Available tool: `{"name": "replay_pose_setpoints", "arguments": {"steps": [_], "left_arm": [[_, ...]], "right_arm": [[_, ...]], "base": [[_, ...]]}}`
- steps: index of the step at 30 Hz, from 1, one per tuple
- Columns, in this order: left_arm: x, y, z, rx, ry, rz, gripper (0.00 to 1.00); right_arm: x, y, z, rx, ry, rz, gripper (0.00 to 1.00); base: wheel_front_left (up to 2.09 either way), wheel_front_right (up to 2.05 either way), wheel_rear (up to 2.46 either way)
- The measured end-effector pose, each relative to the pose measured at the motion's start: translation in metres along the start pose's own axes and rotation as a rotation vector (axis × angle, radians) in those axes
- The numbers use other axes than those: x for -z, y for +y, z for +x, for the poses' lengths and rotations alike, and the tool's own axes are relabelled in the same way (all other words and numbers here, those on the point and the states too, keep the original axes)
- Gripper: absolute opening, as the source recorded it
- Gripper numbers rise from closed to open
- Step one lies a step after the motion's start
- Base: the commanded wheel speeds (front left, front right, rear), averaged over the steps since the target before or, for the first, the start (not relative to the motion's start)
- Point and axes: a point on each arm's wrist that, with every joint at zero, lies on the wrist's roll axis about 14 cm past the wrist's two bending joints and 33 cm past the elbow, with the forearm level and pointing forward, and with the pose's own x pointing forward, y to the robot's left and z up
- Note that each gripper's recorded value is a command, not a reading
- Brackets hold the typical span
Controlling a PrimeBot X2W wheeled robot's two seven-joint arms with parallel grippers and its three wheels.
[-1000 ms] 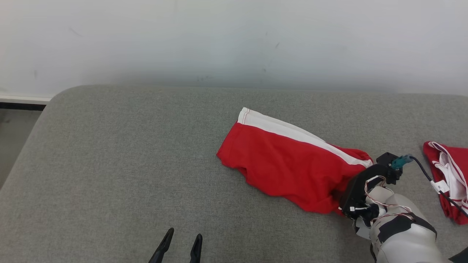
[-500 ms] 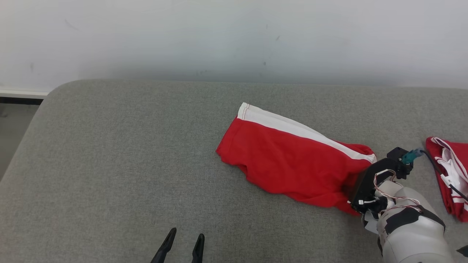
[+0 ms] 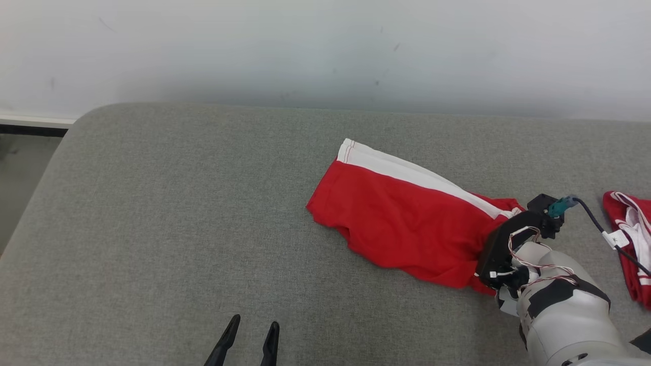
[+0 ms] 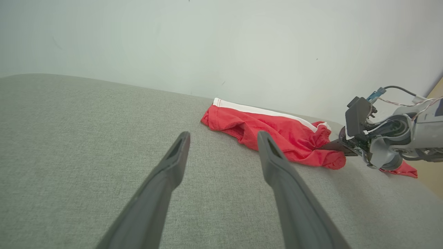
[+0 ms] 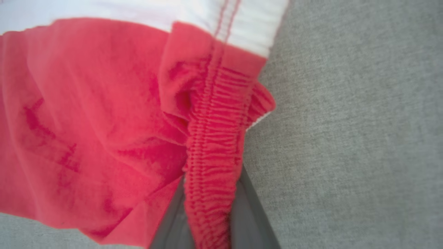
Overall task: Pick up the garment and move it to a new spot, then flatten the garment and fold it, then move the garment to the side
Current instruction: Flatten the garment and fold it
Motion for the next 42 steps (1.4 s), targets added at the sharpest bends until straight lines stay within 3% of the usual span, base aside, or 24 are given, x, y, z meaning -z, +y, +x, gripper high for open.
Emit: {"name": "replay_pose_setpoints", "arguments": {"steps": [9, 23, 26, 31, 38, 42], "left_arm": [[-0.003, -0.009, 0.001, 0.024, -0.012, -0.013, 1.0], [-0.01, -0.02, -0.008, 0.05, -0.033, -0.025, 1.0], [-0.011, -0.019, -0.011, 0.044, -0.037, -0.024, 1.0], [-0.011, -0.017, -0.018, 0.031, -0.035, -0.024, 1.0], [-0.012, -0.012, -0.025, 0.01, -0.036, -0.023, 1.0], [-0.012, -0.007, -0.03, -0.012, -0.035, -0.02, 1.0]], "right_arm": [[-0.013, -0.027, -0.02, 0.086, 0.001, -0.045, 0.0], [-0.035, -0.09, -0.075, 0.328, -0.007, -0.103, 0.0], [-0.041, -0.061, -0.071, 0.207, -0.012, -0.054, 0.0], [-0.06, 0.023, -0.069, -0.087, -0.02, -0.018, 0.0], [-0.063, 0.071, -0.066, -0.225, -0.031, -0.029, 0.0], [-0.068, 0.083, -0.062, -0.25, -0.064, -0.016, 0.0]], "base": [[0.0, 0.0, 0.0], [0.0, 0.0, 0.0], [0.0, 0.0, 0.0], [0.0, 0.0, 0.0], [0.0, 0.0, 0.0], [0.0, 0.0, 0.0]]}}
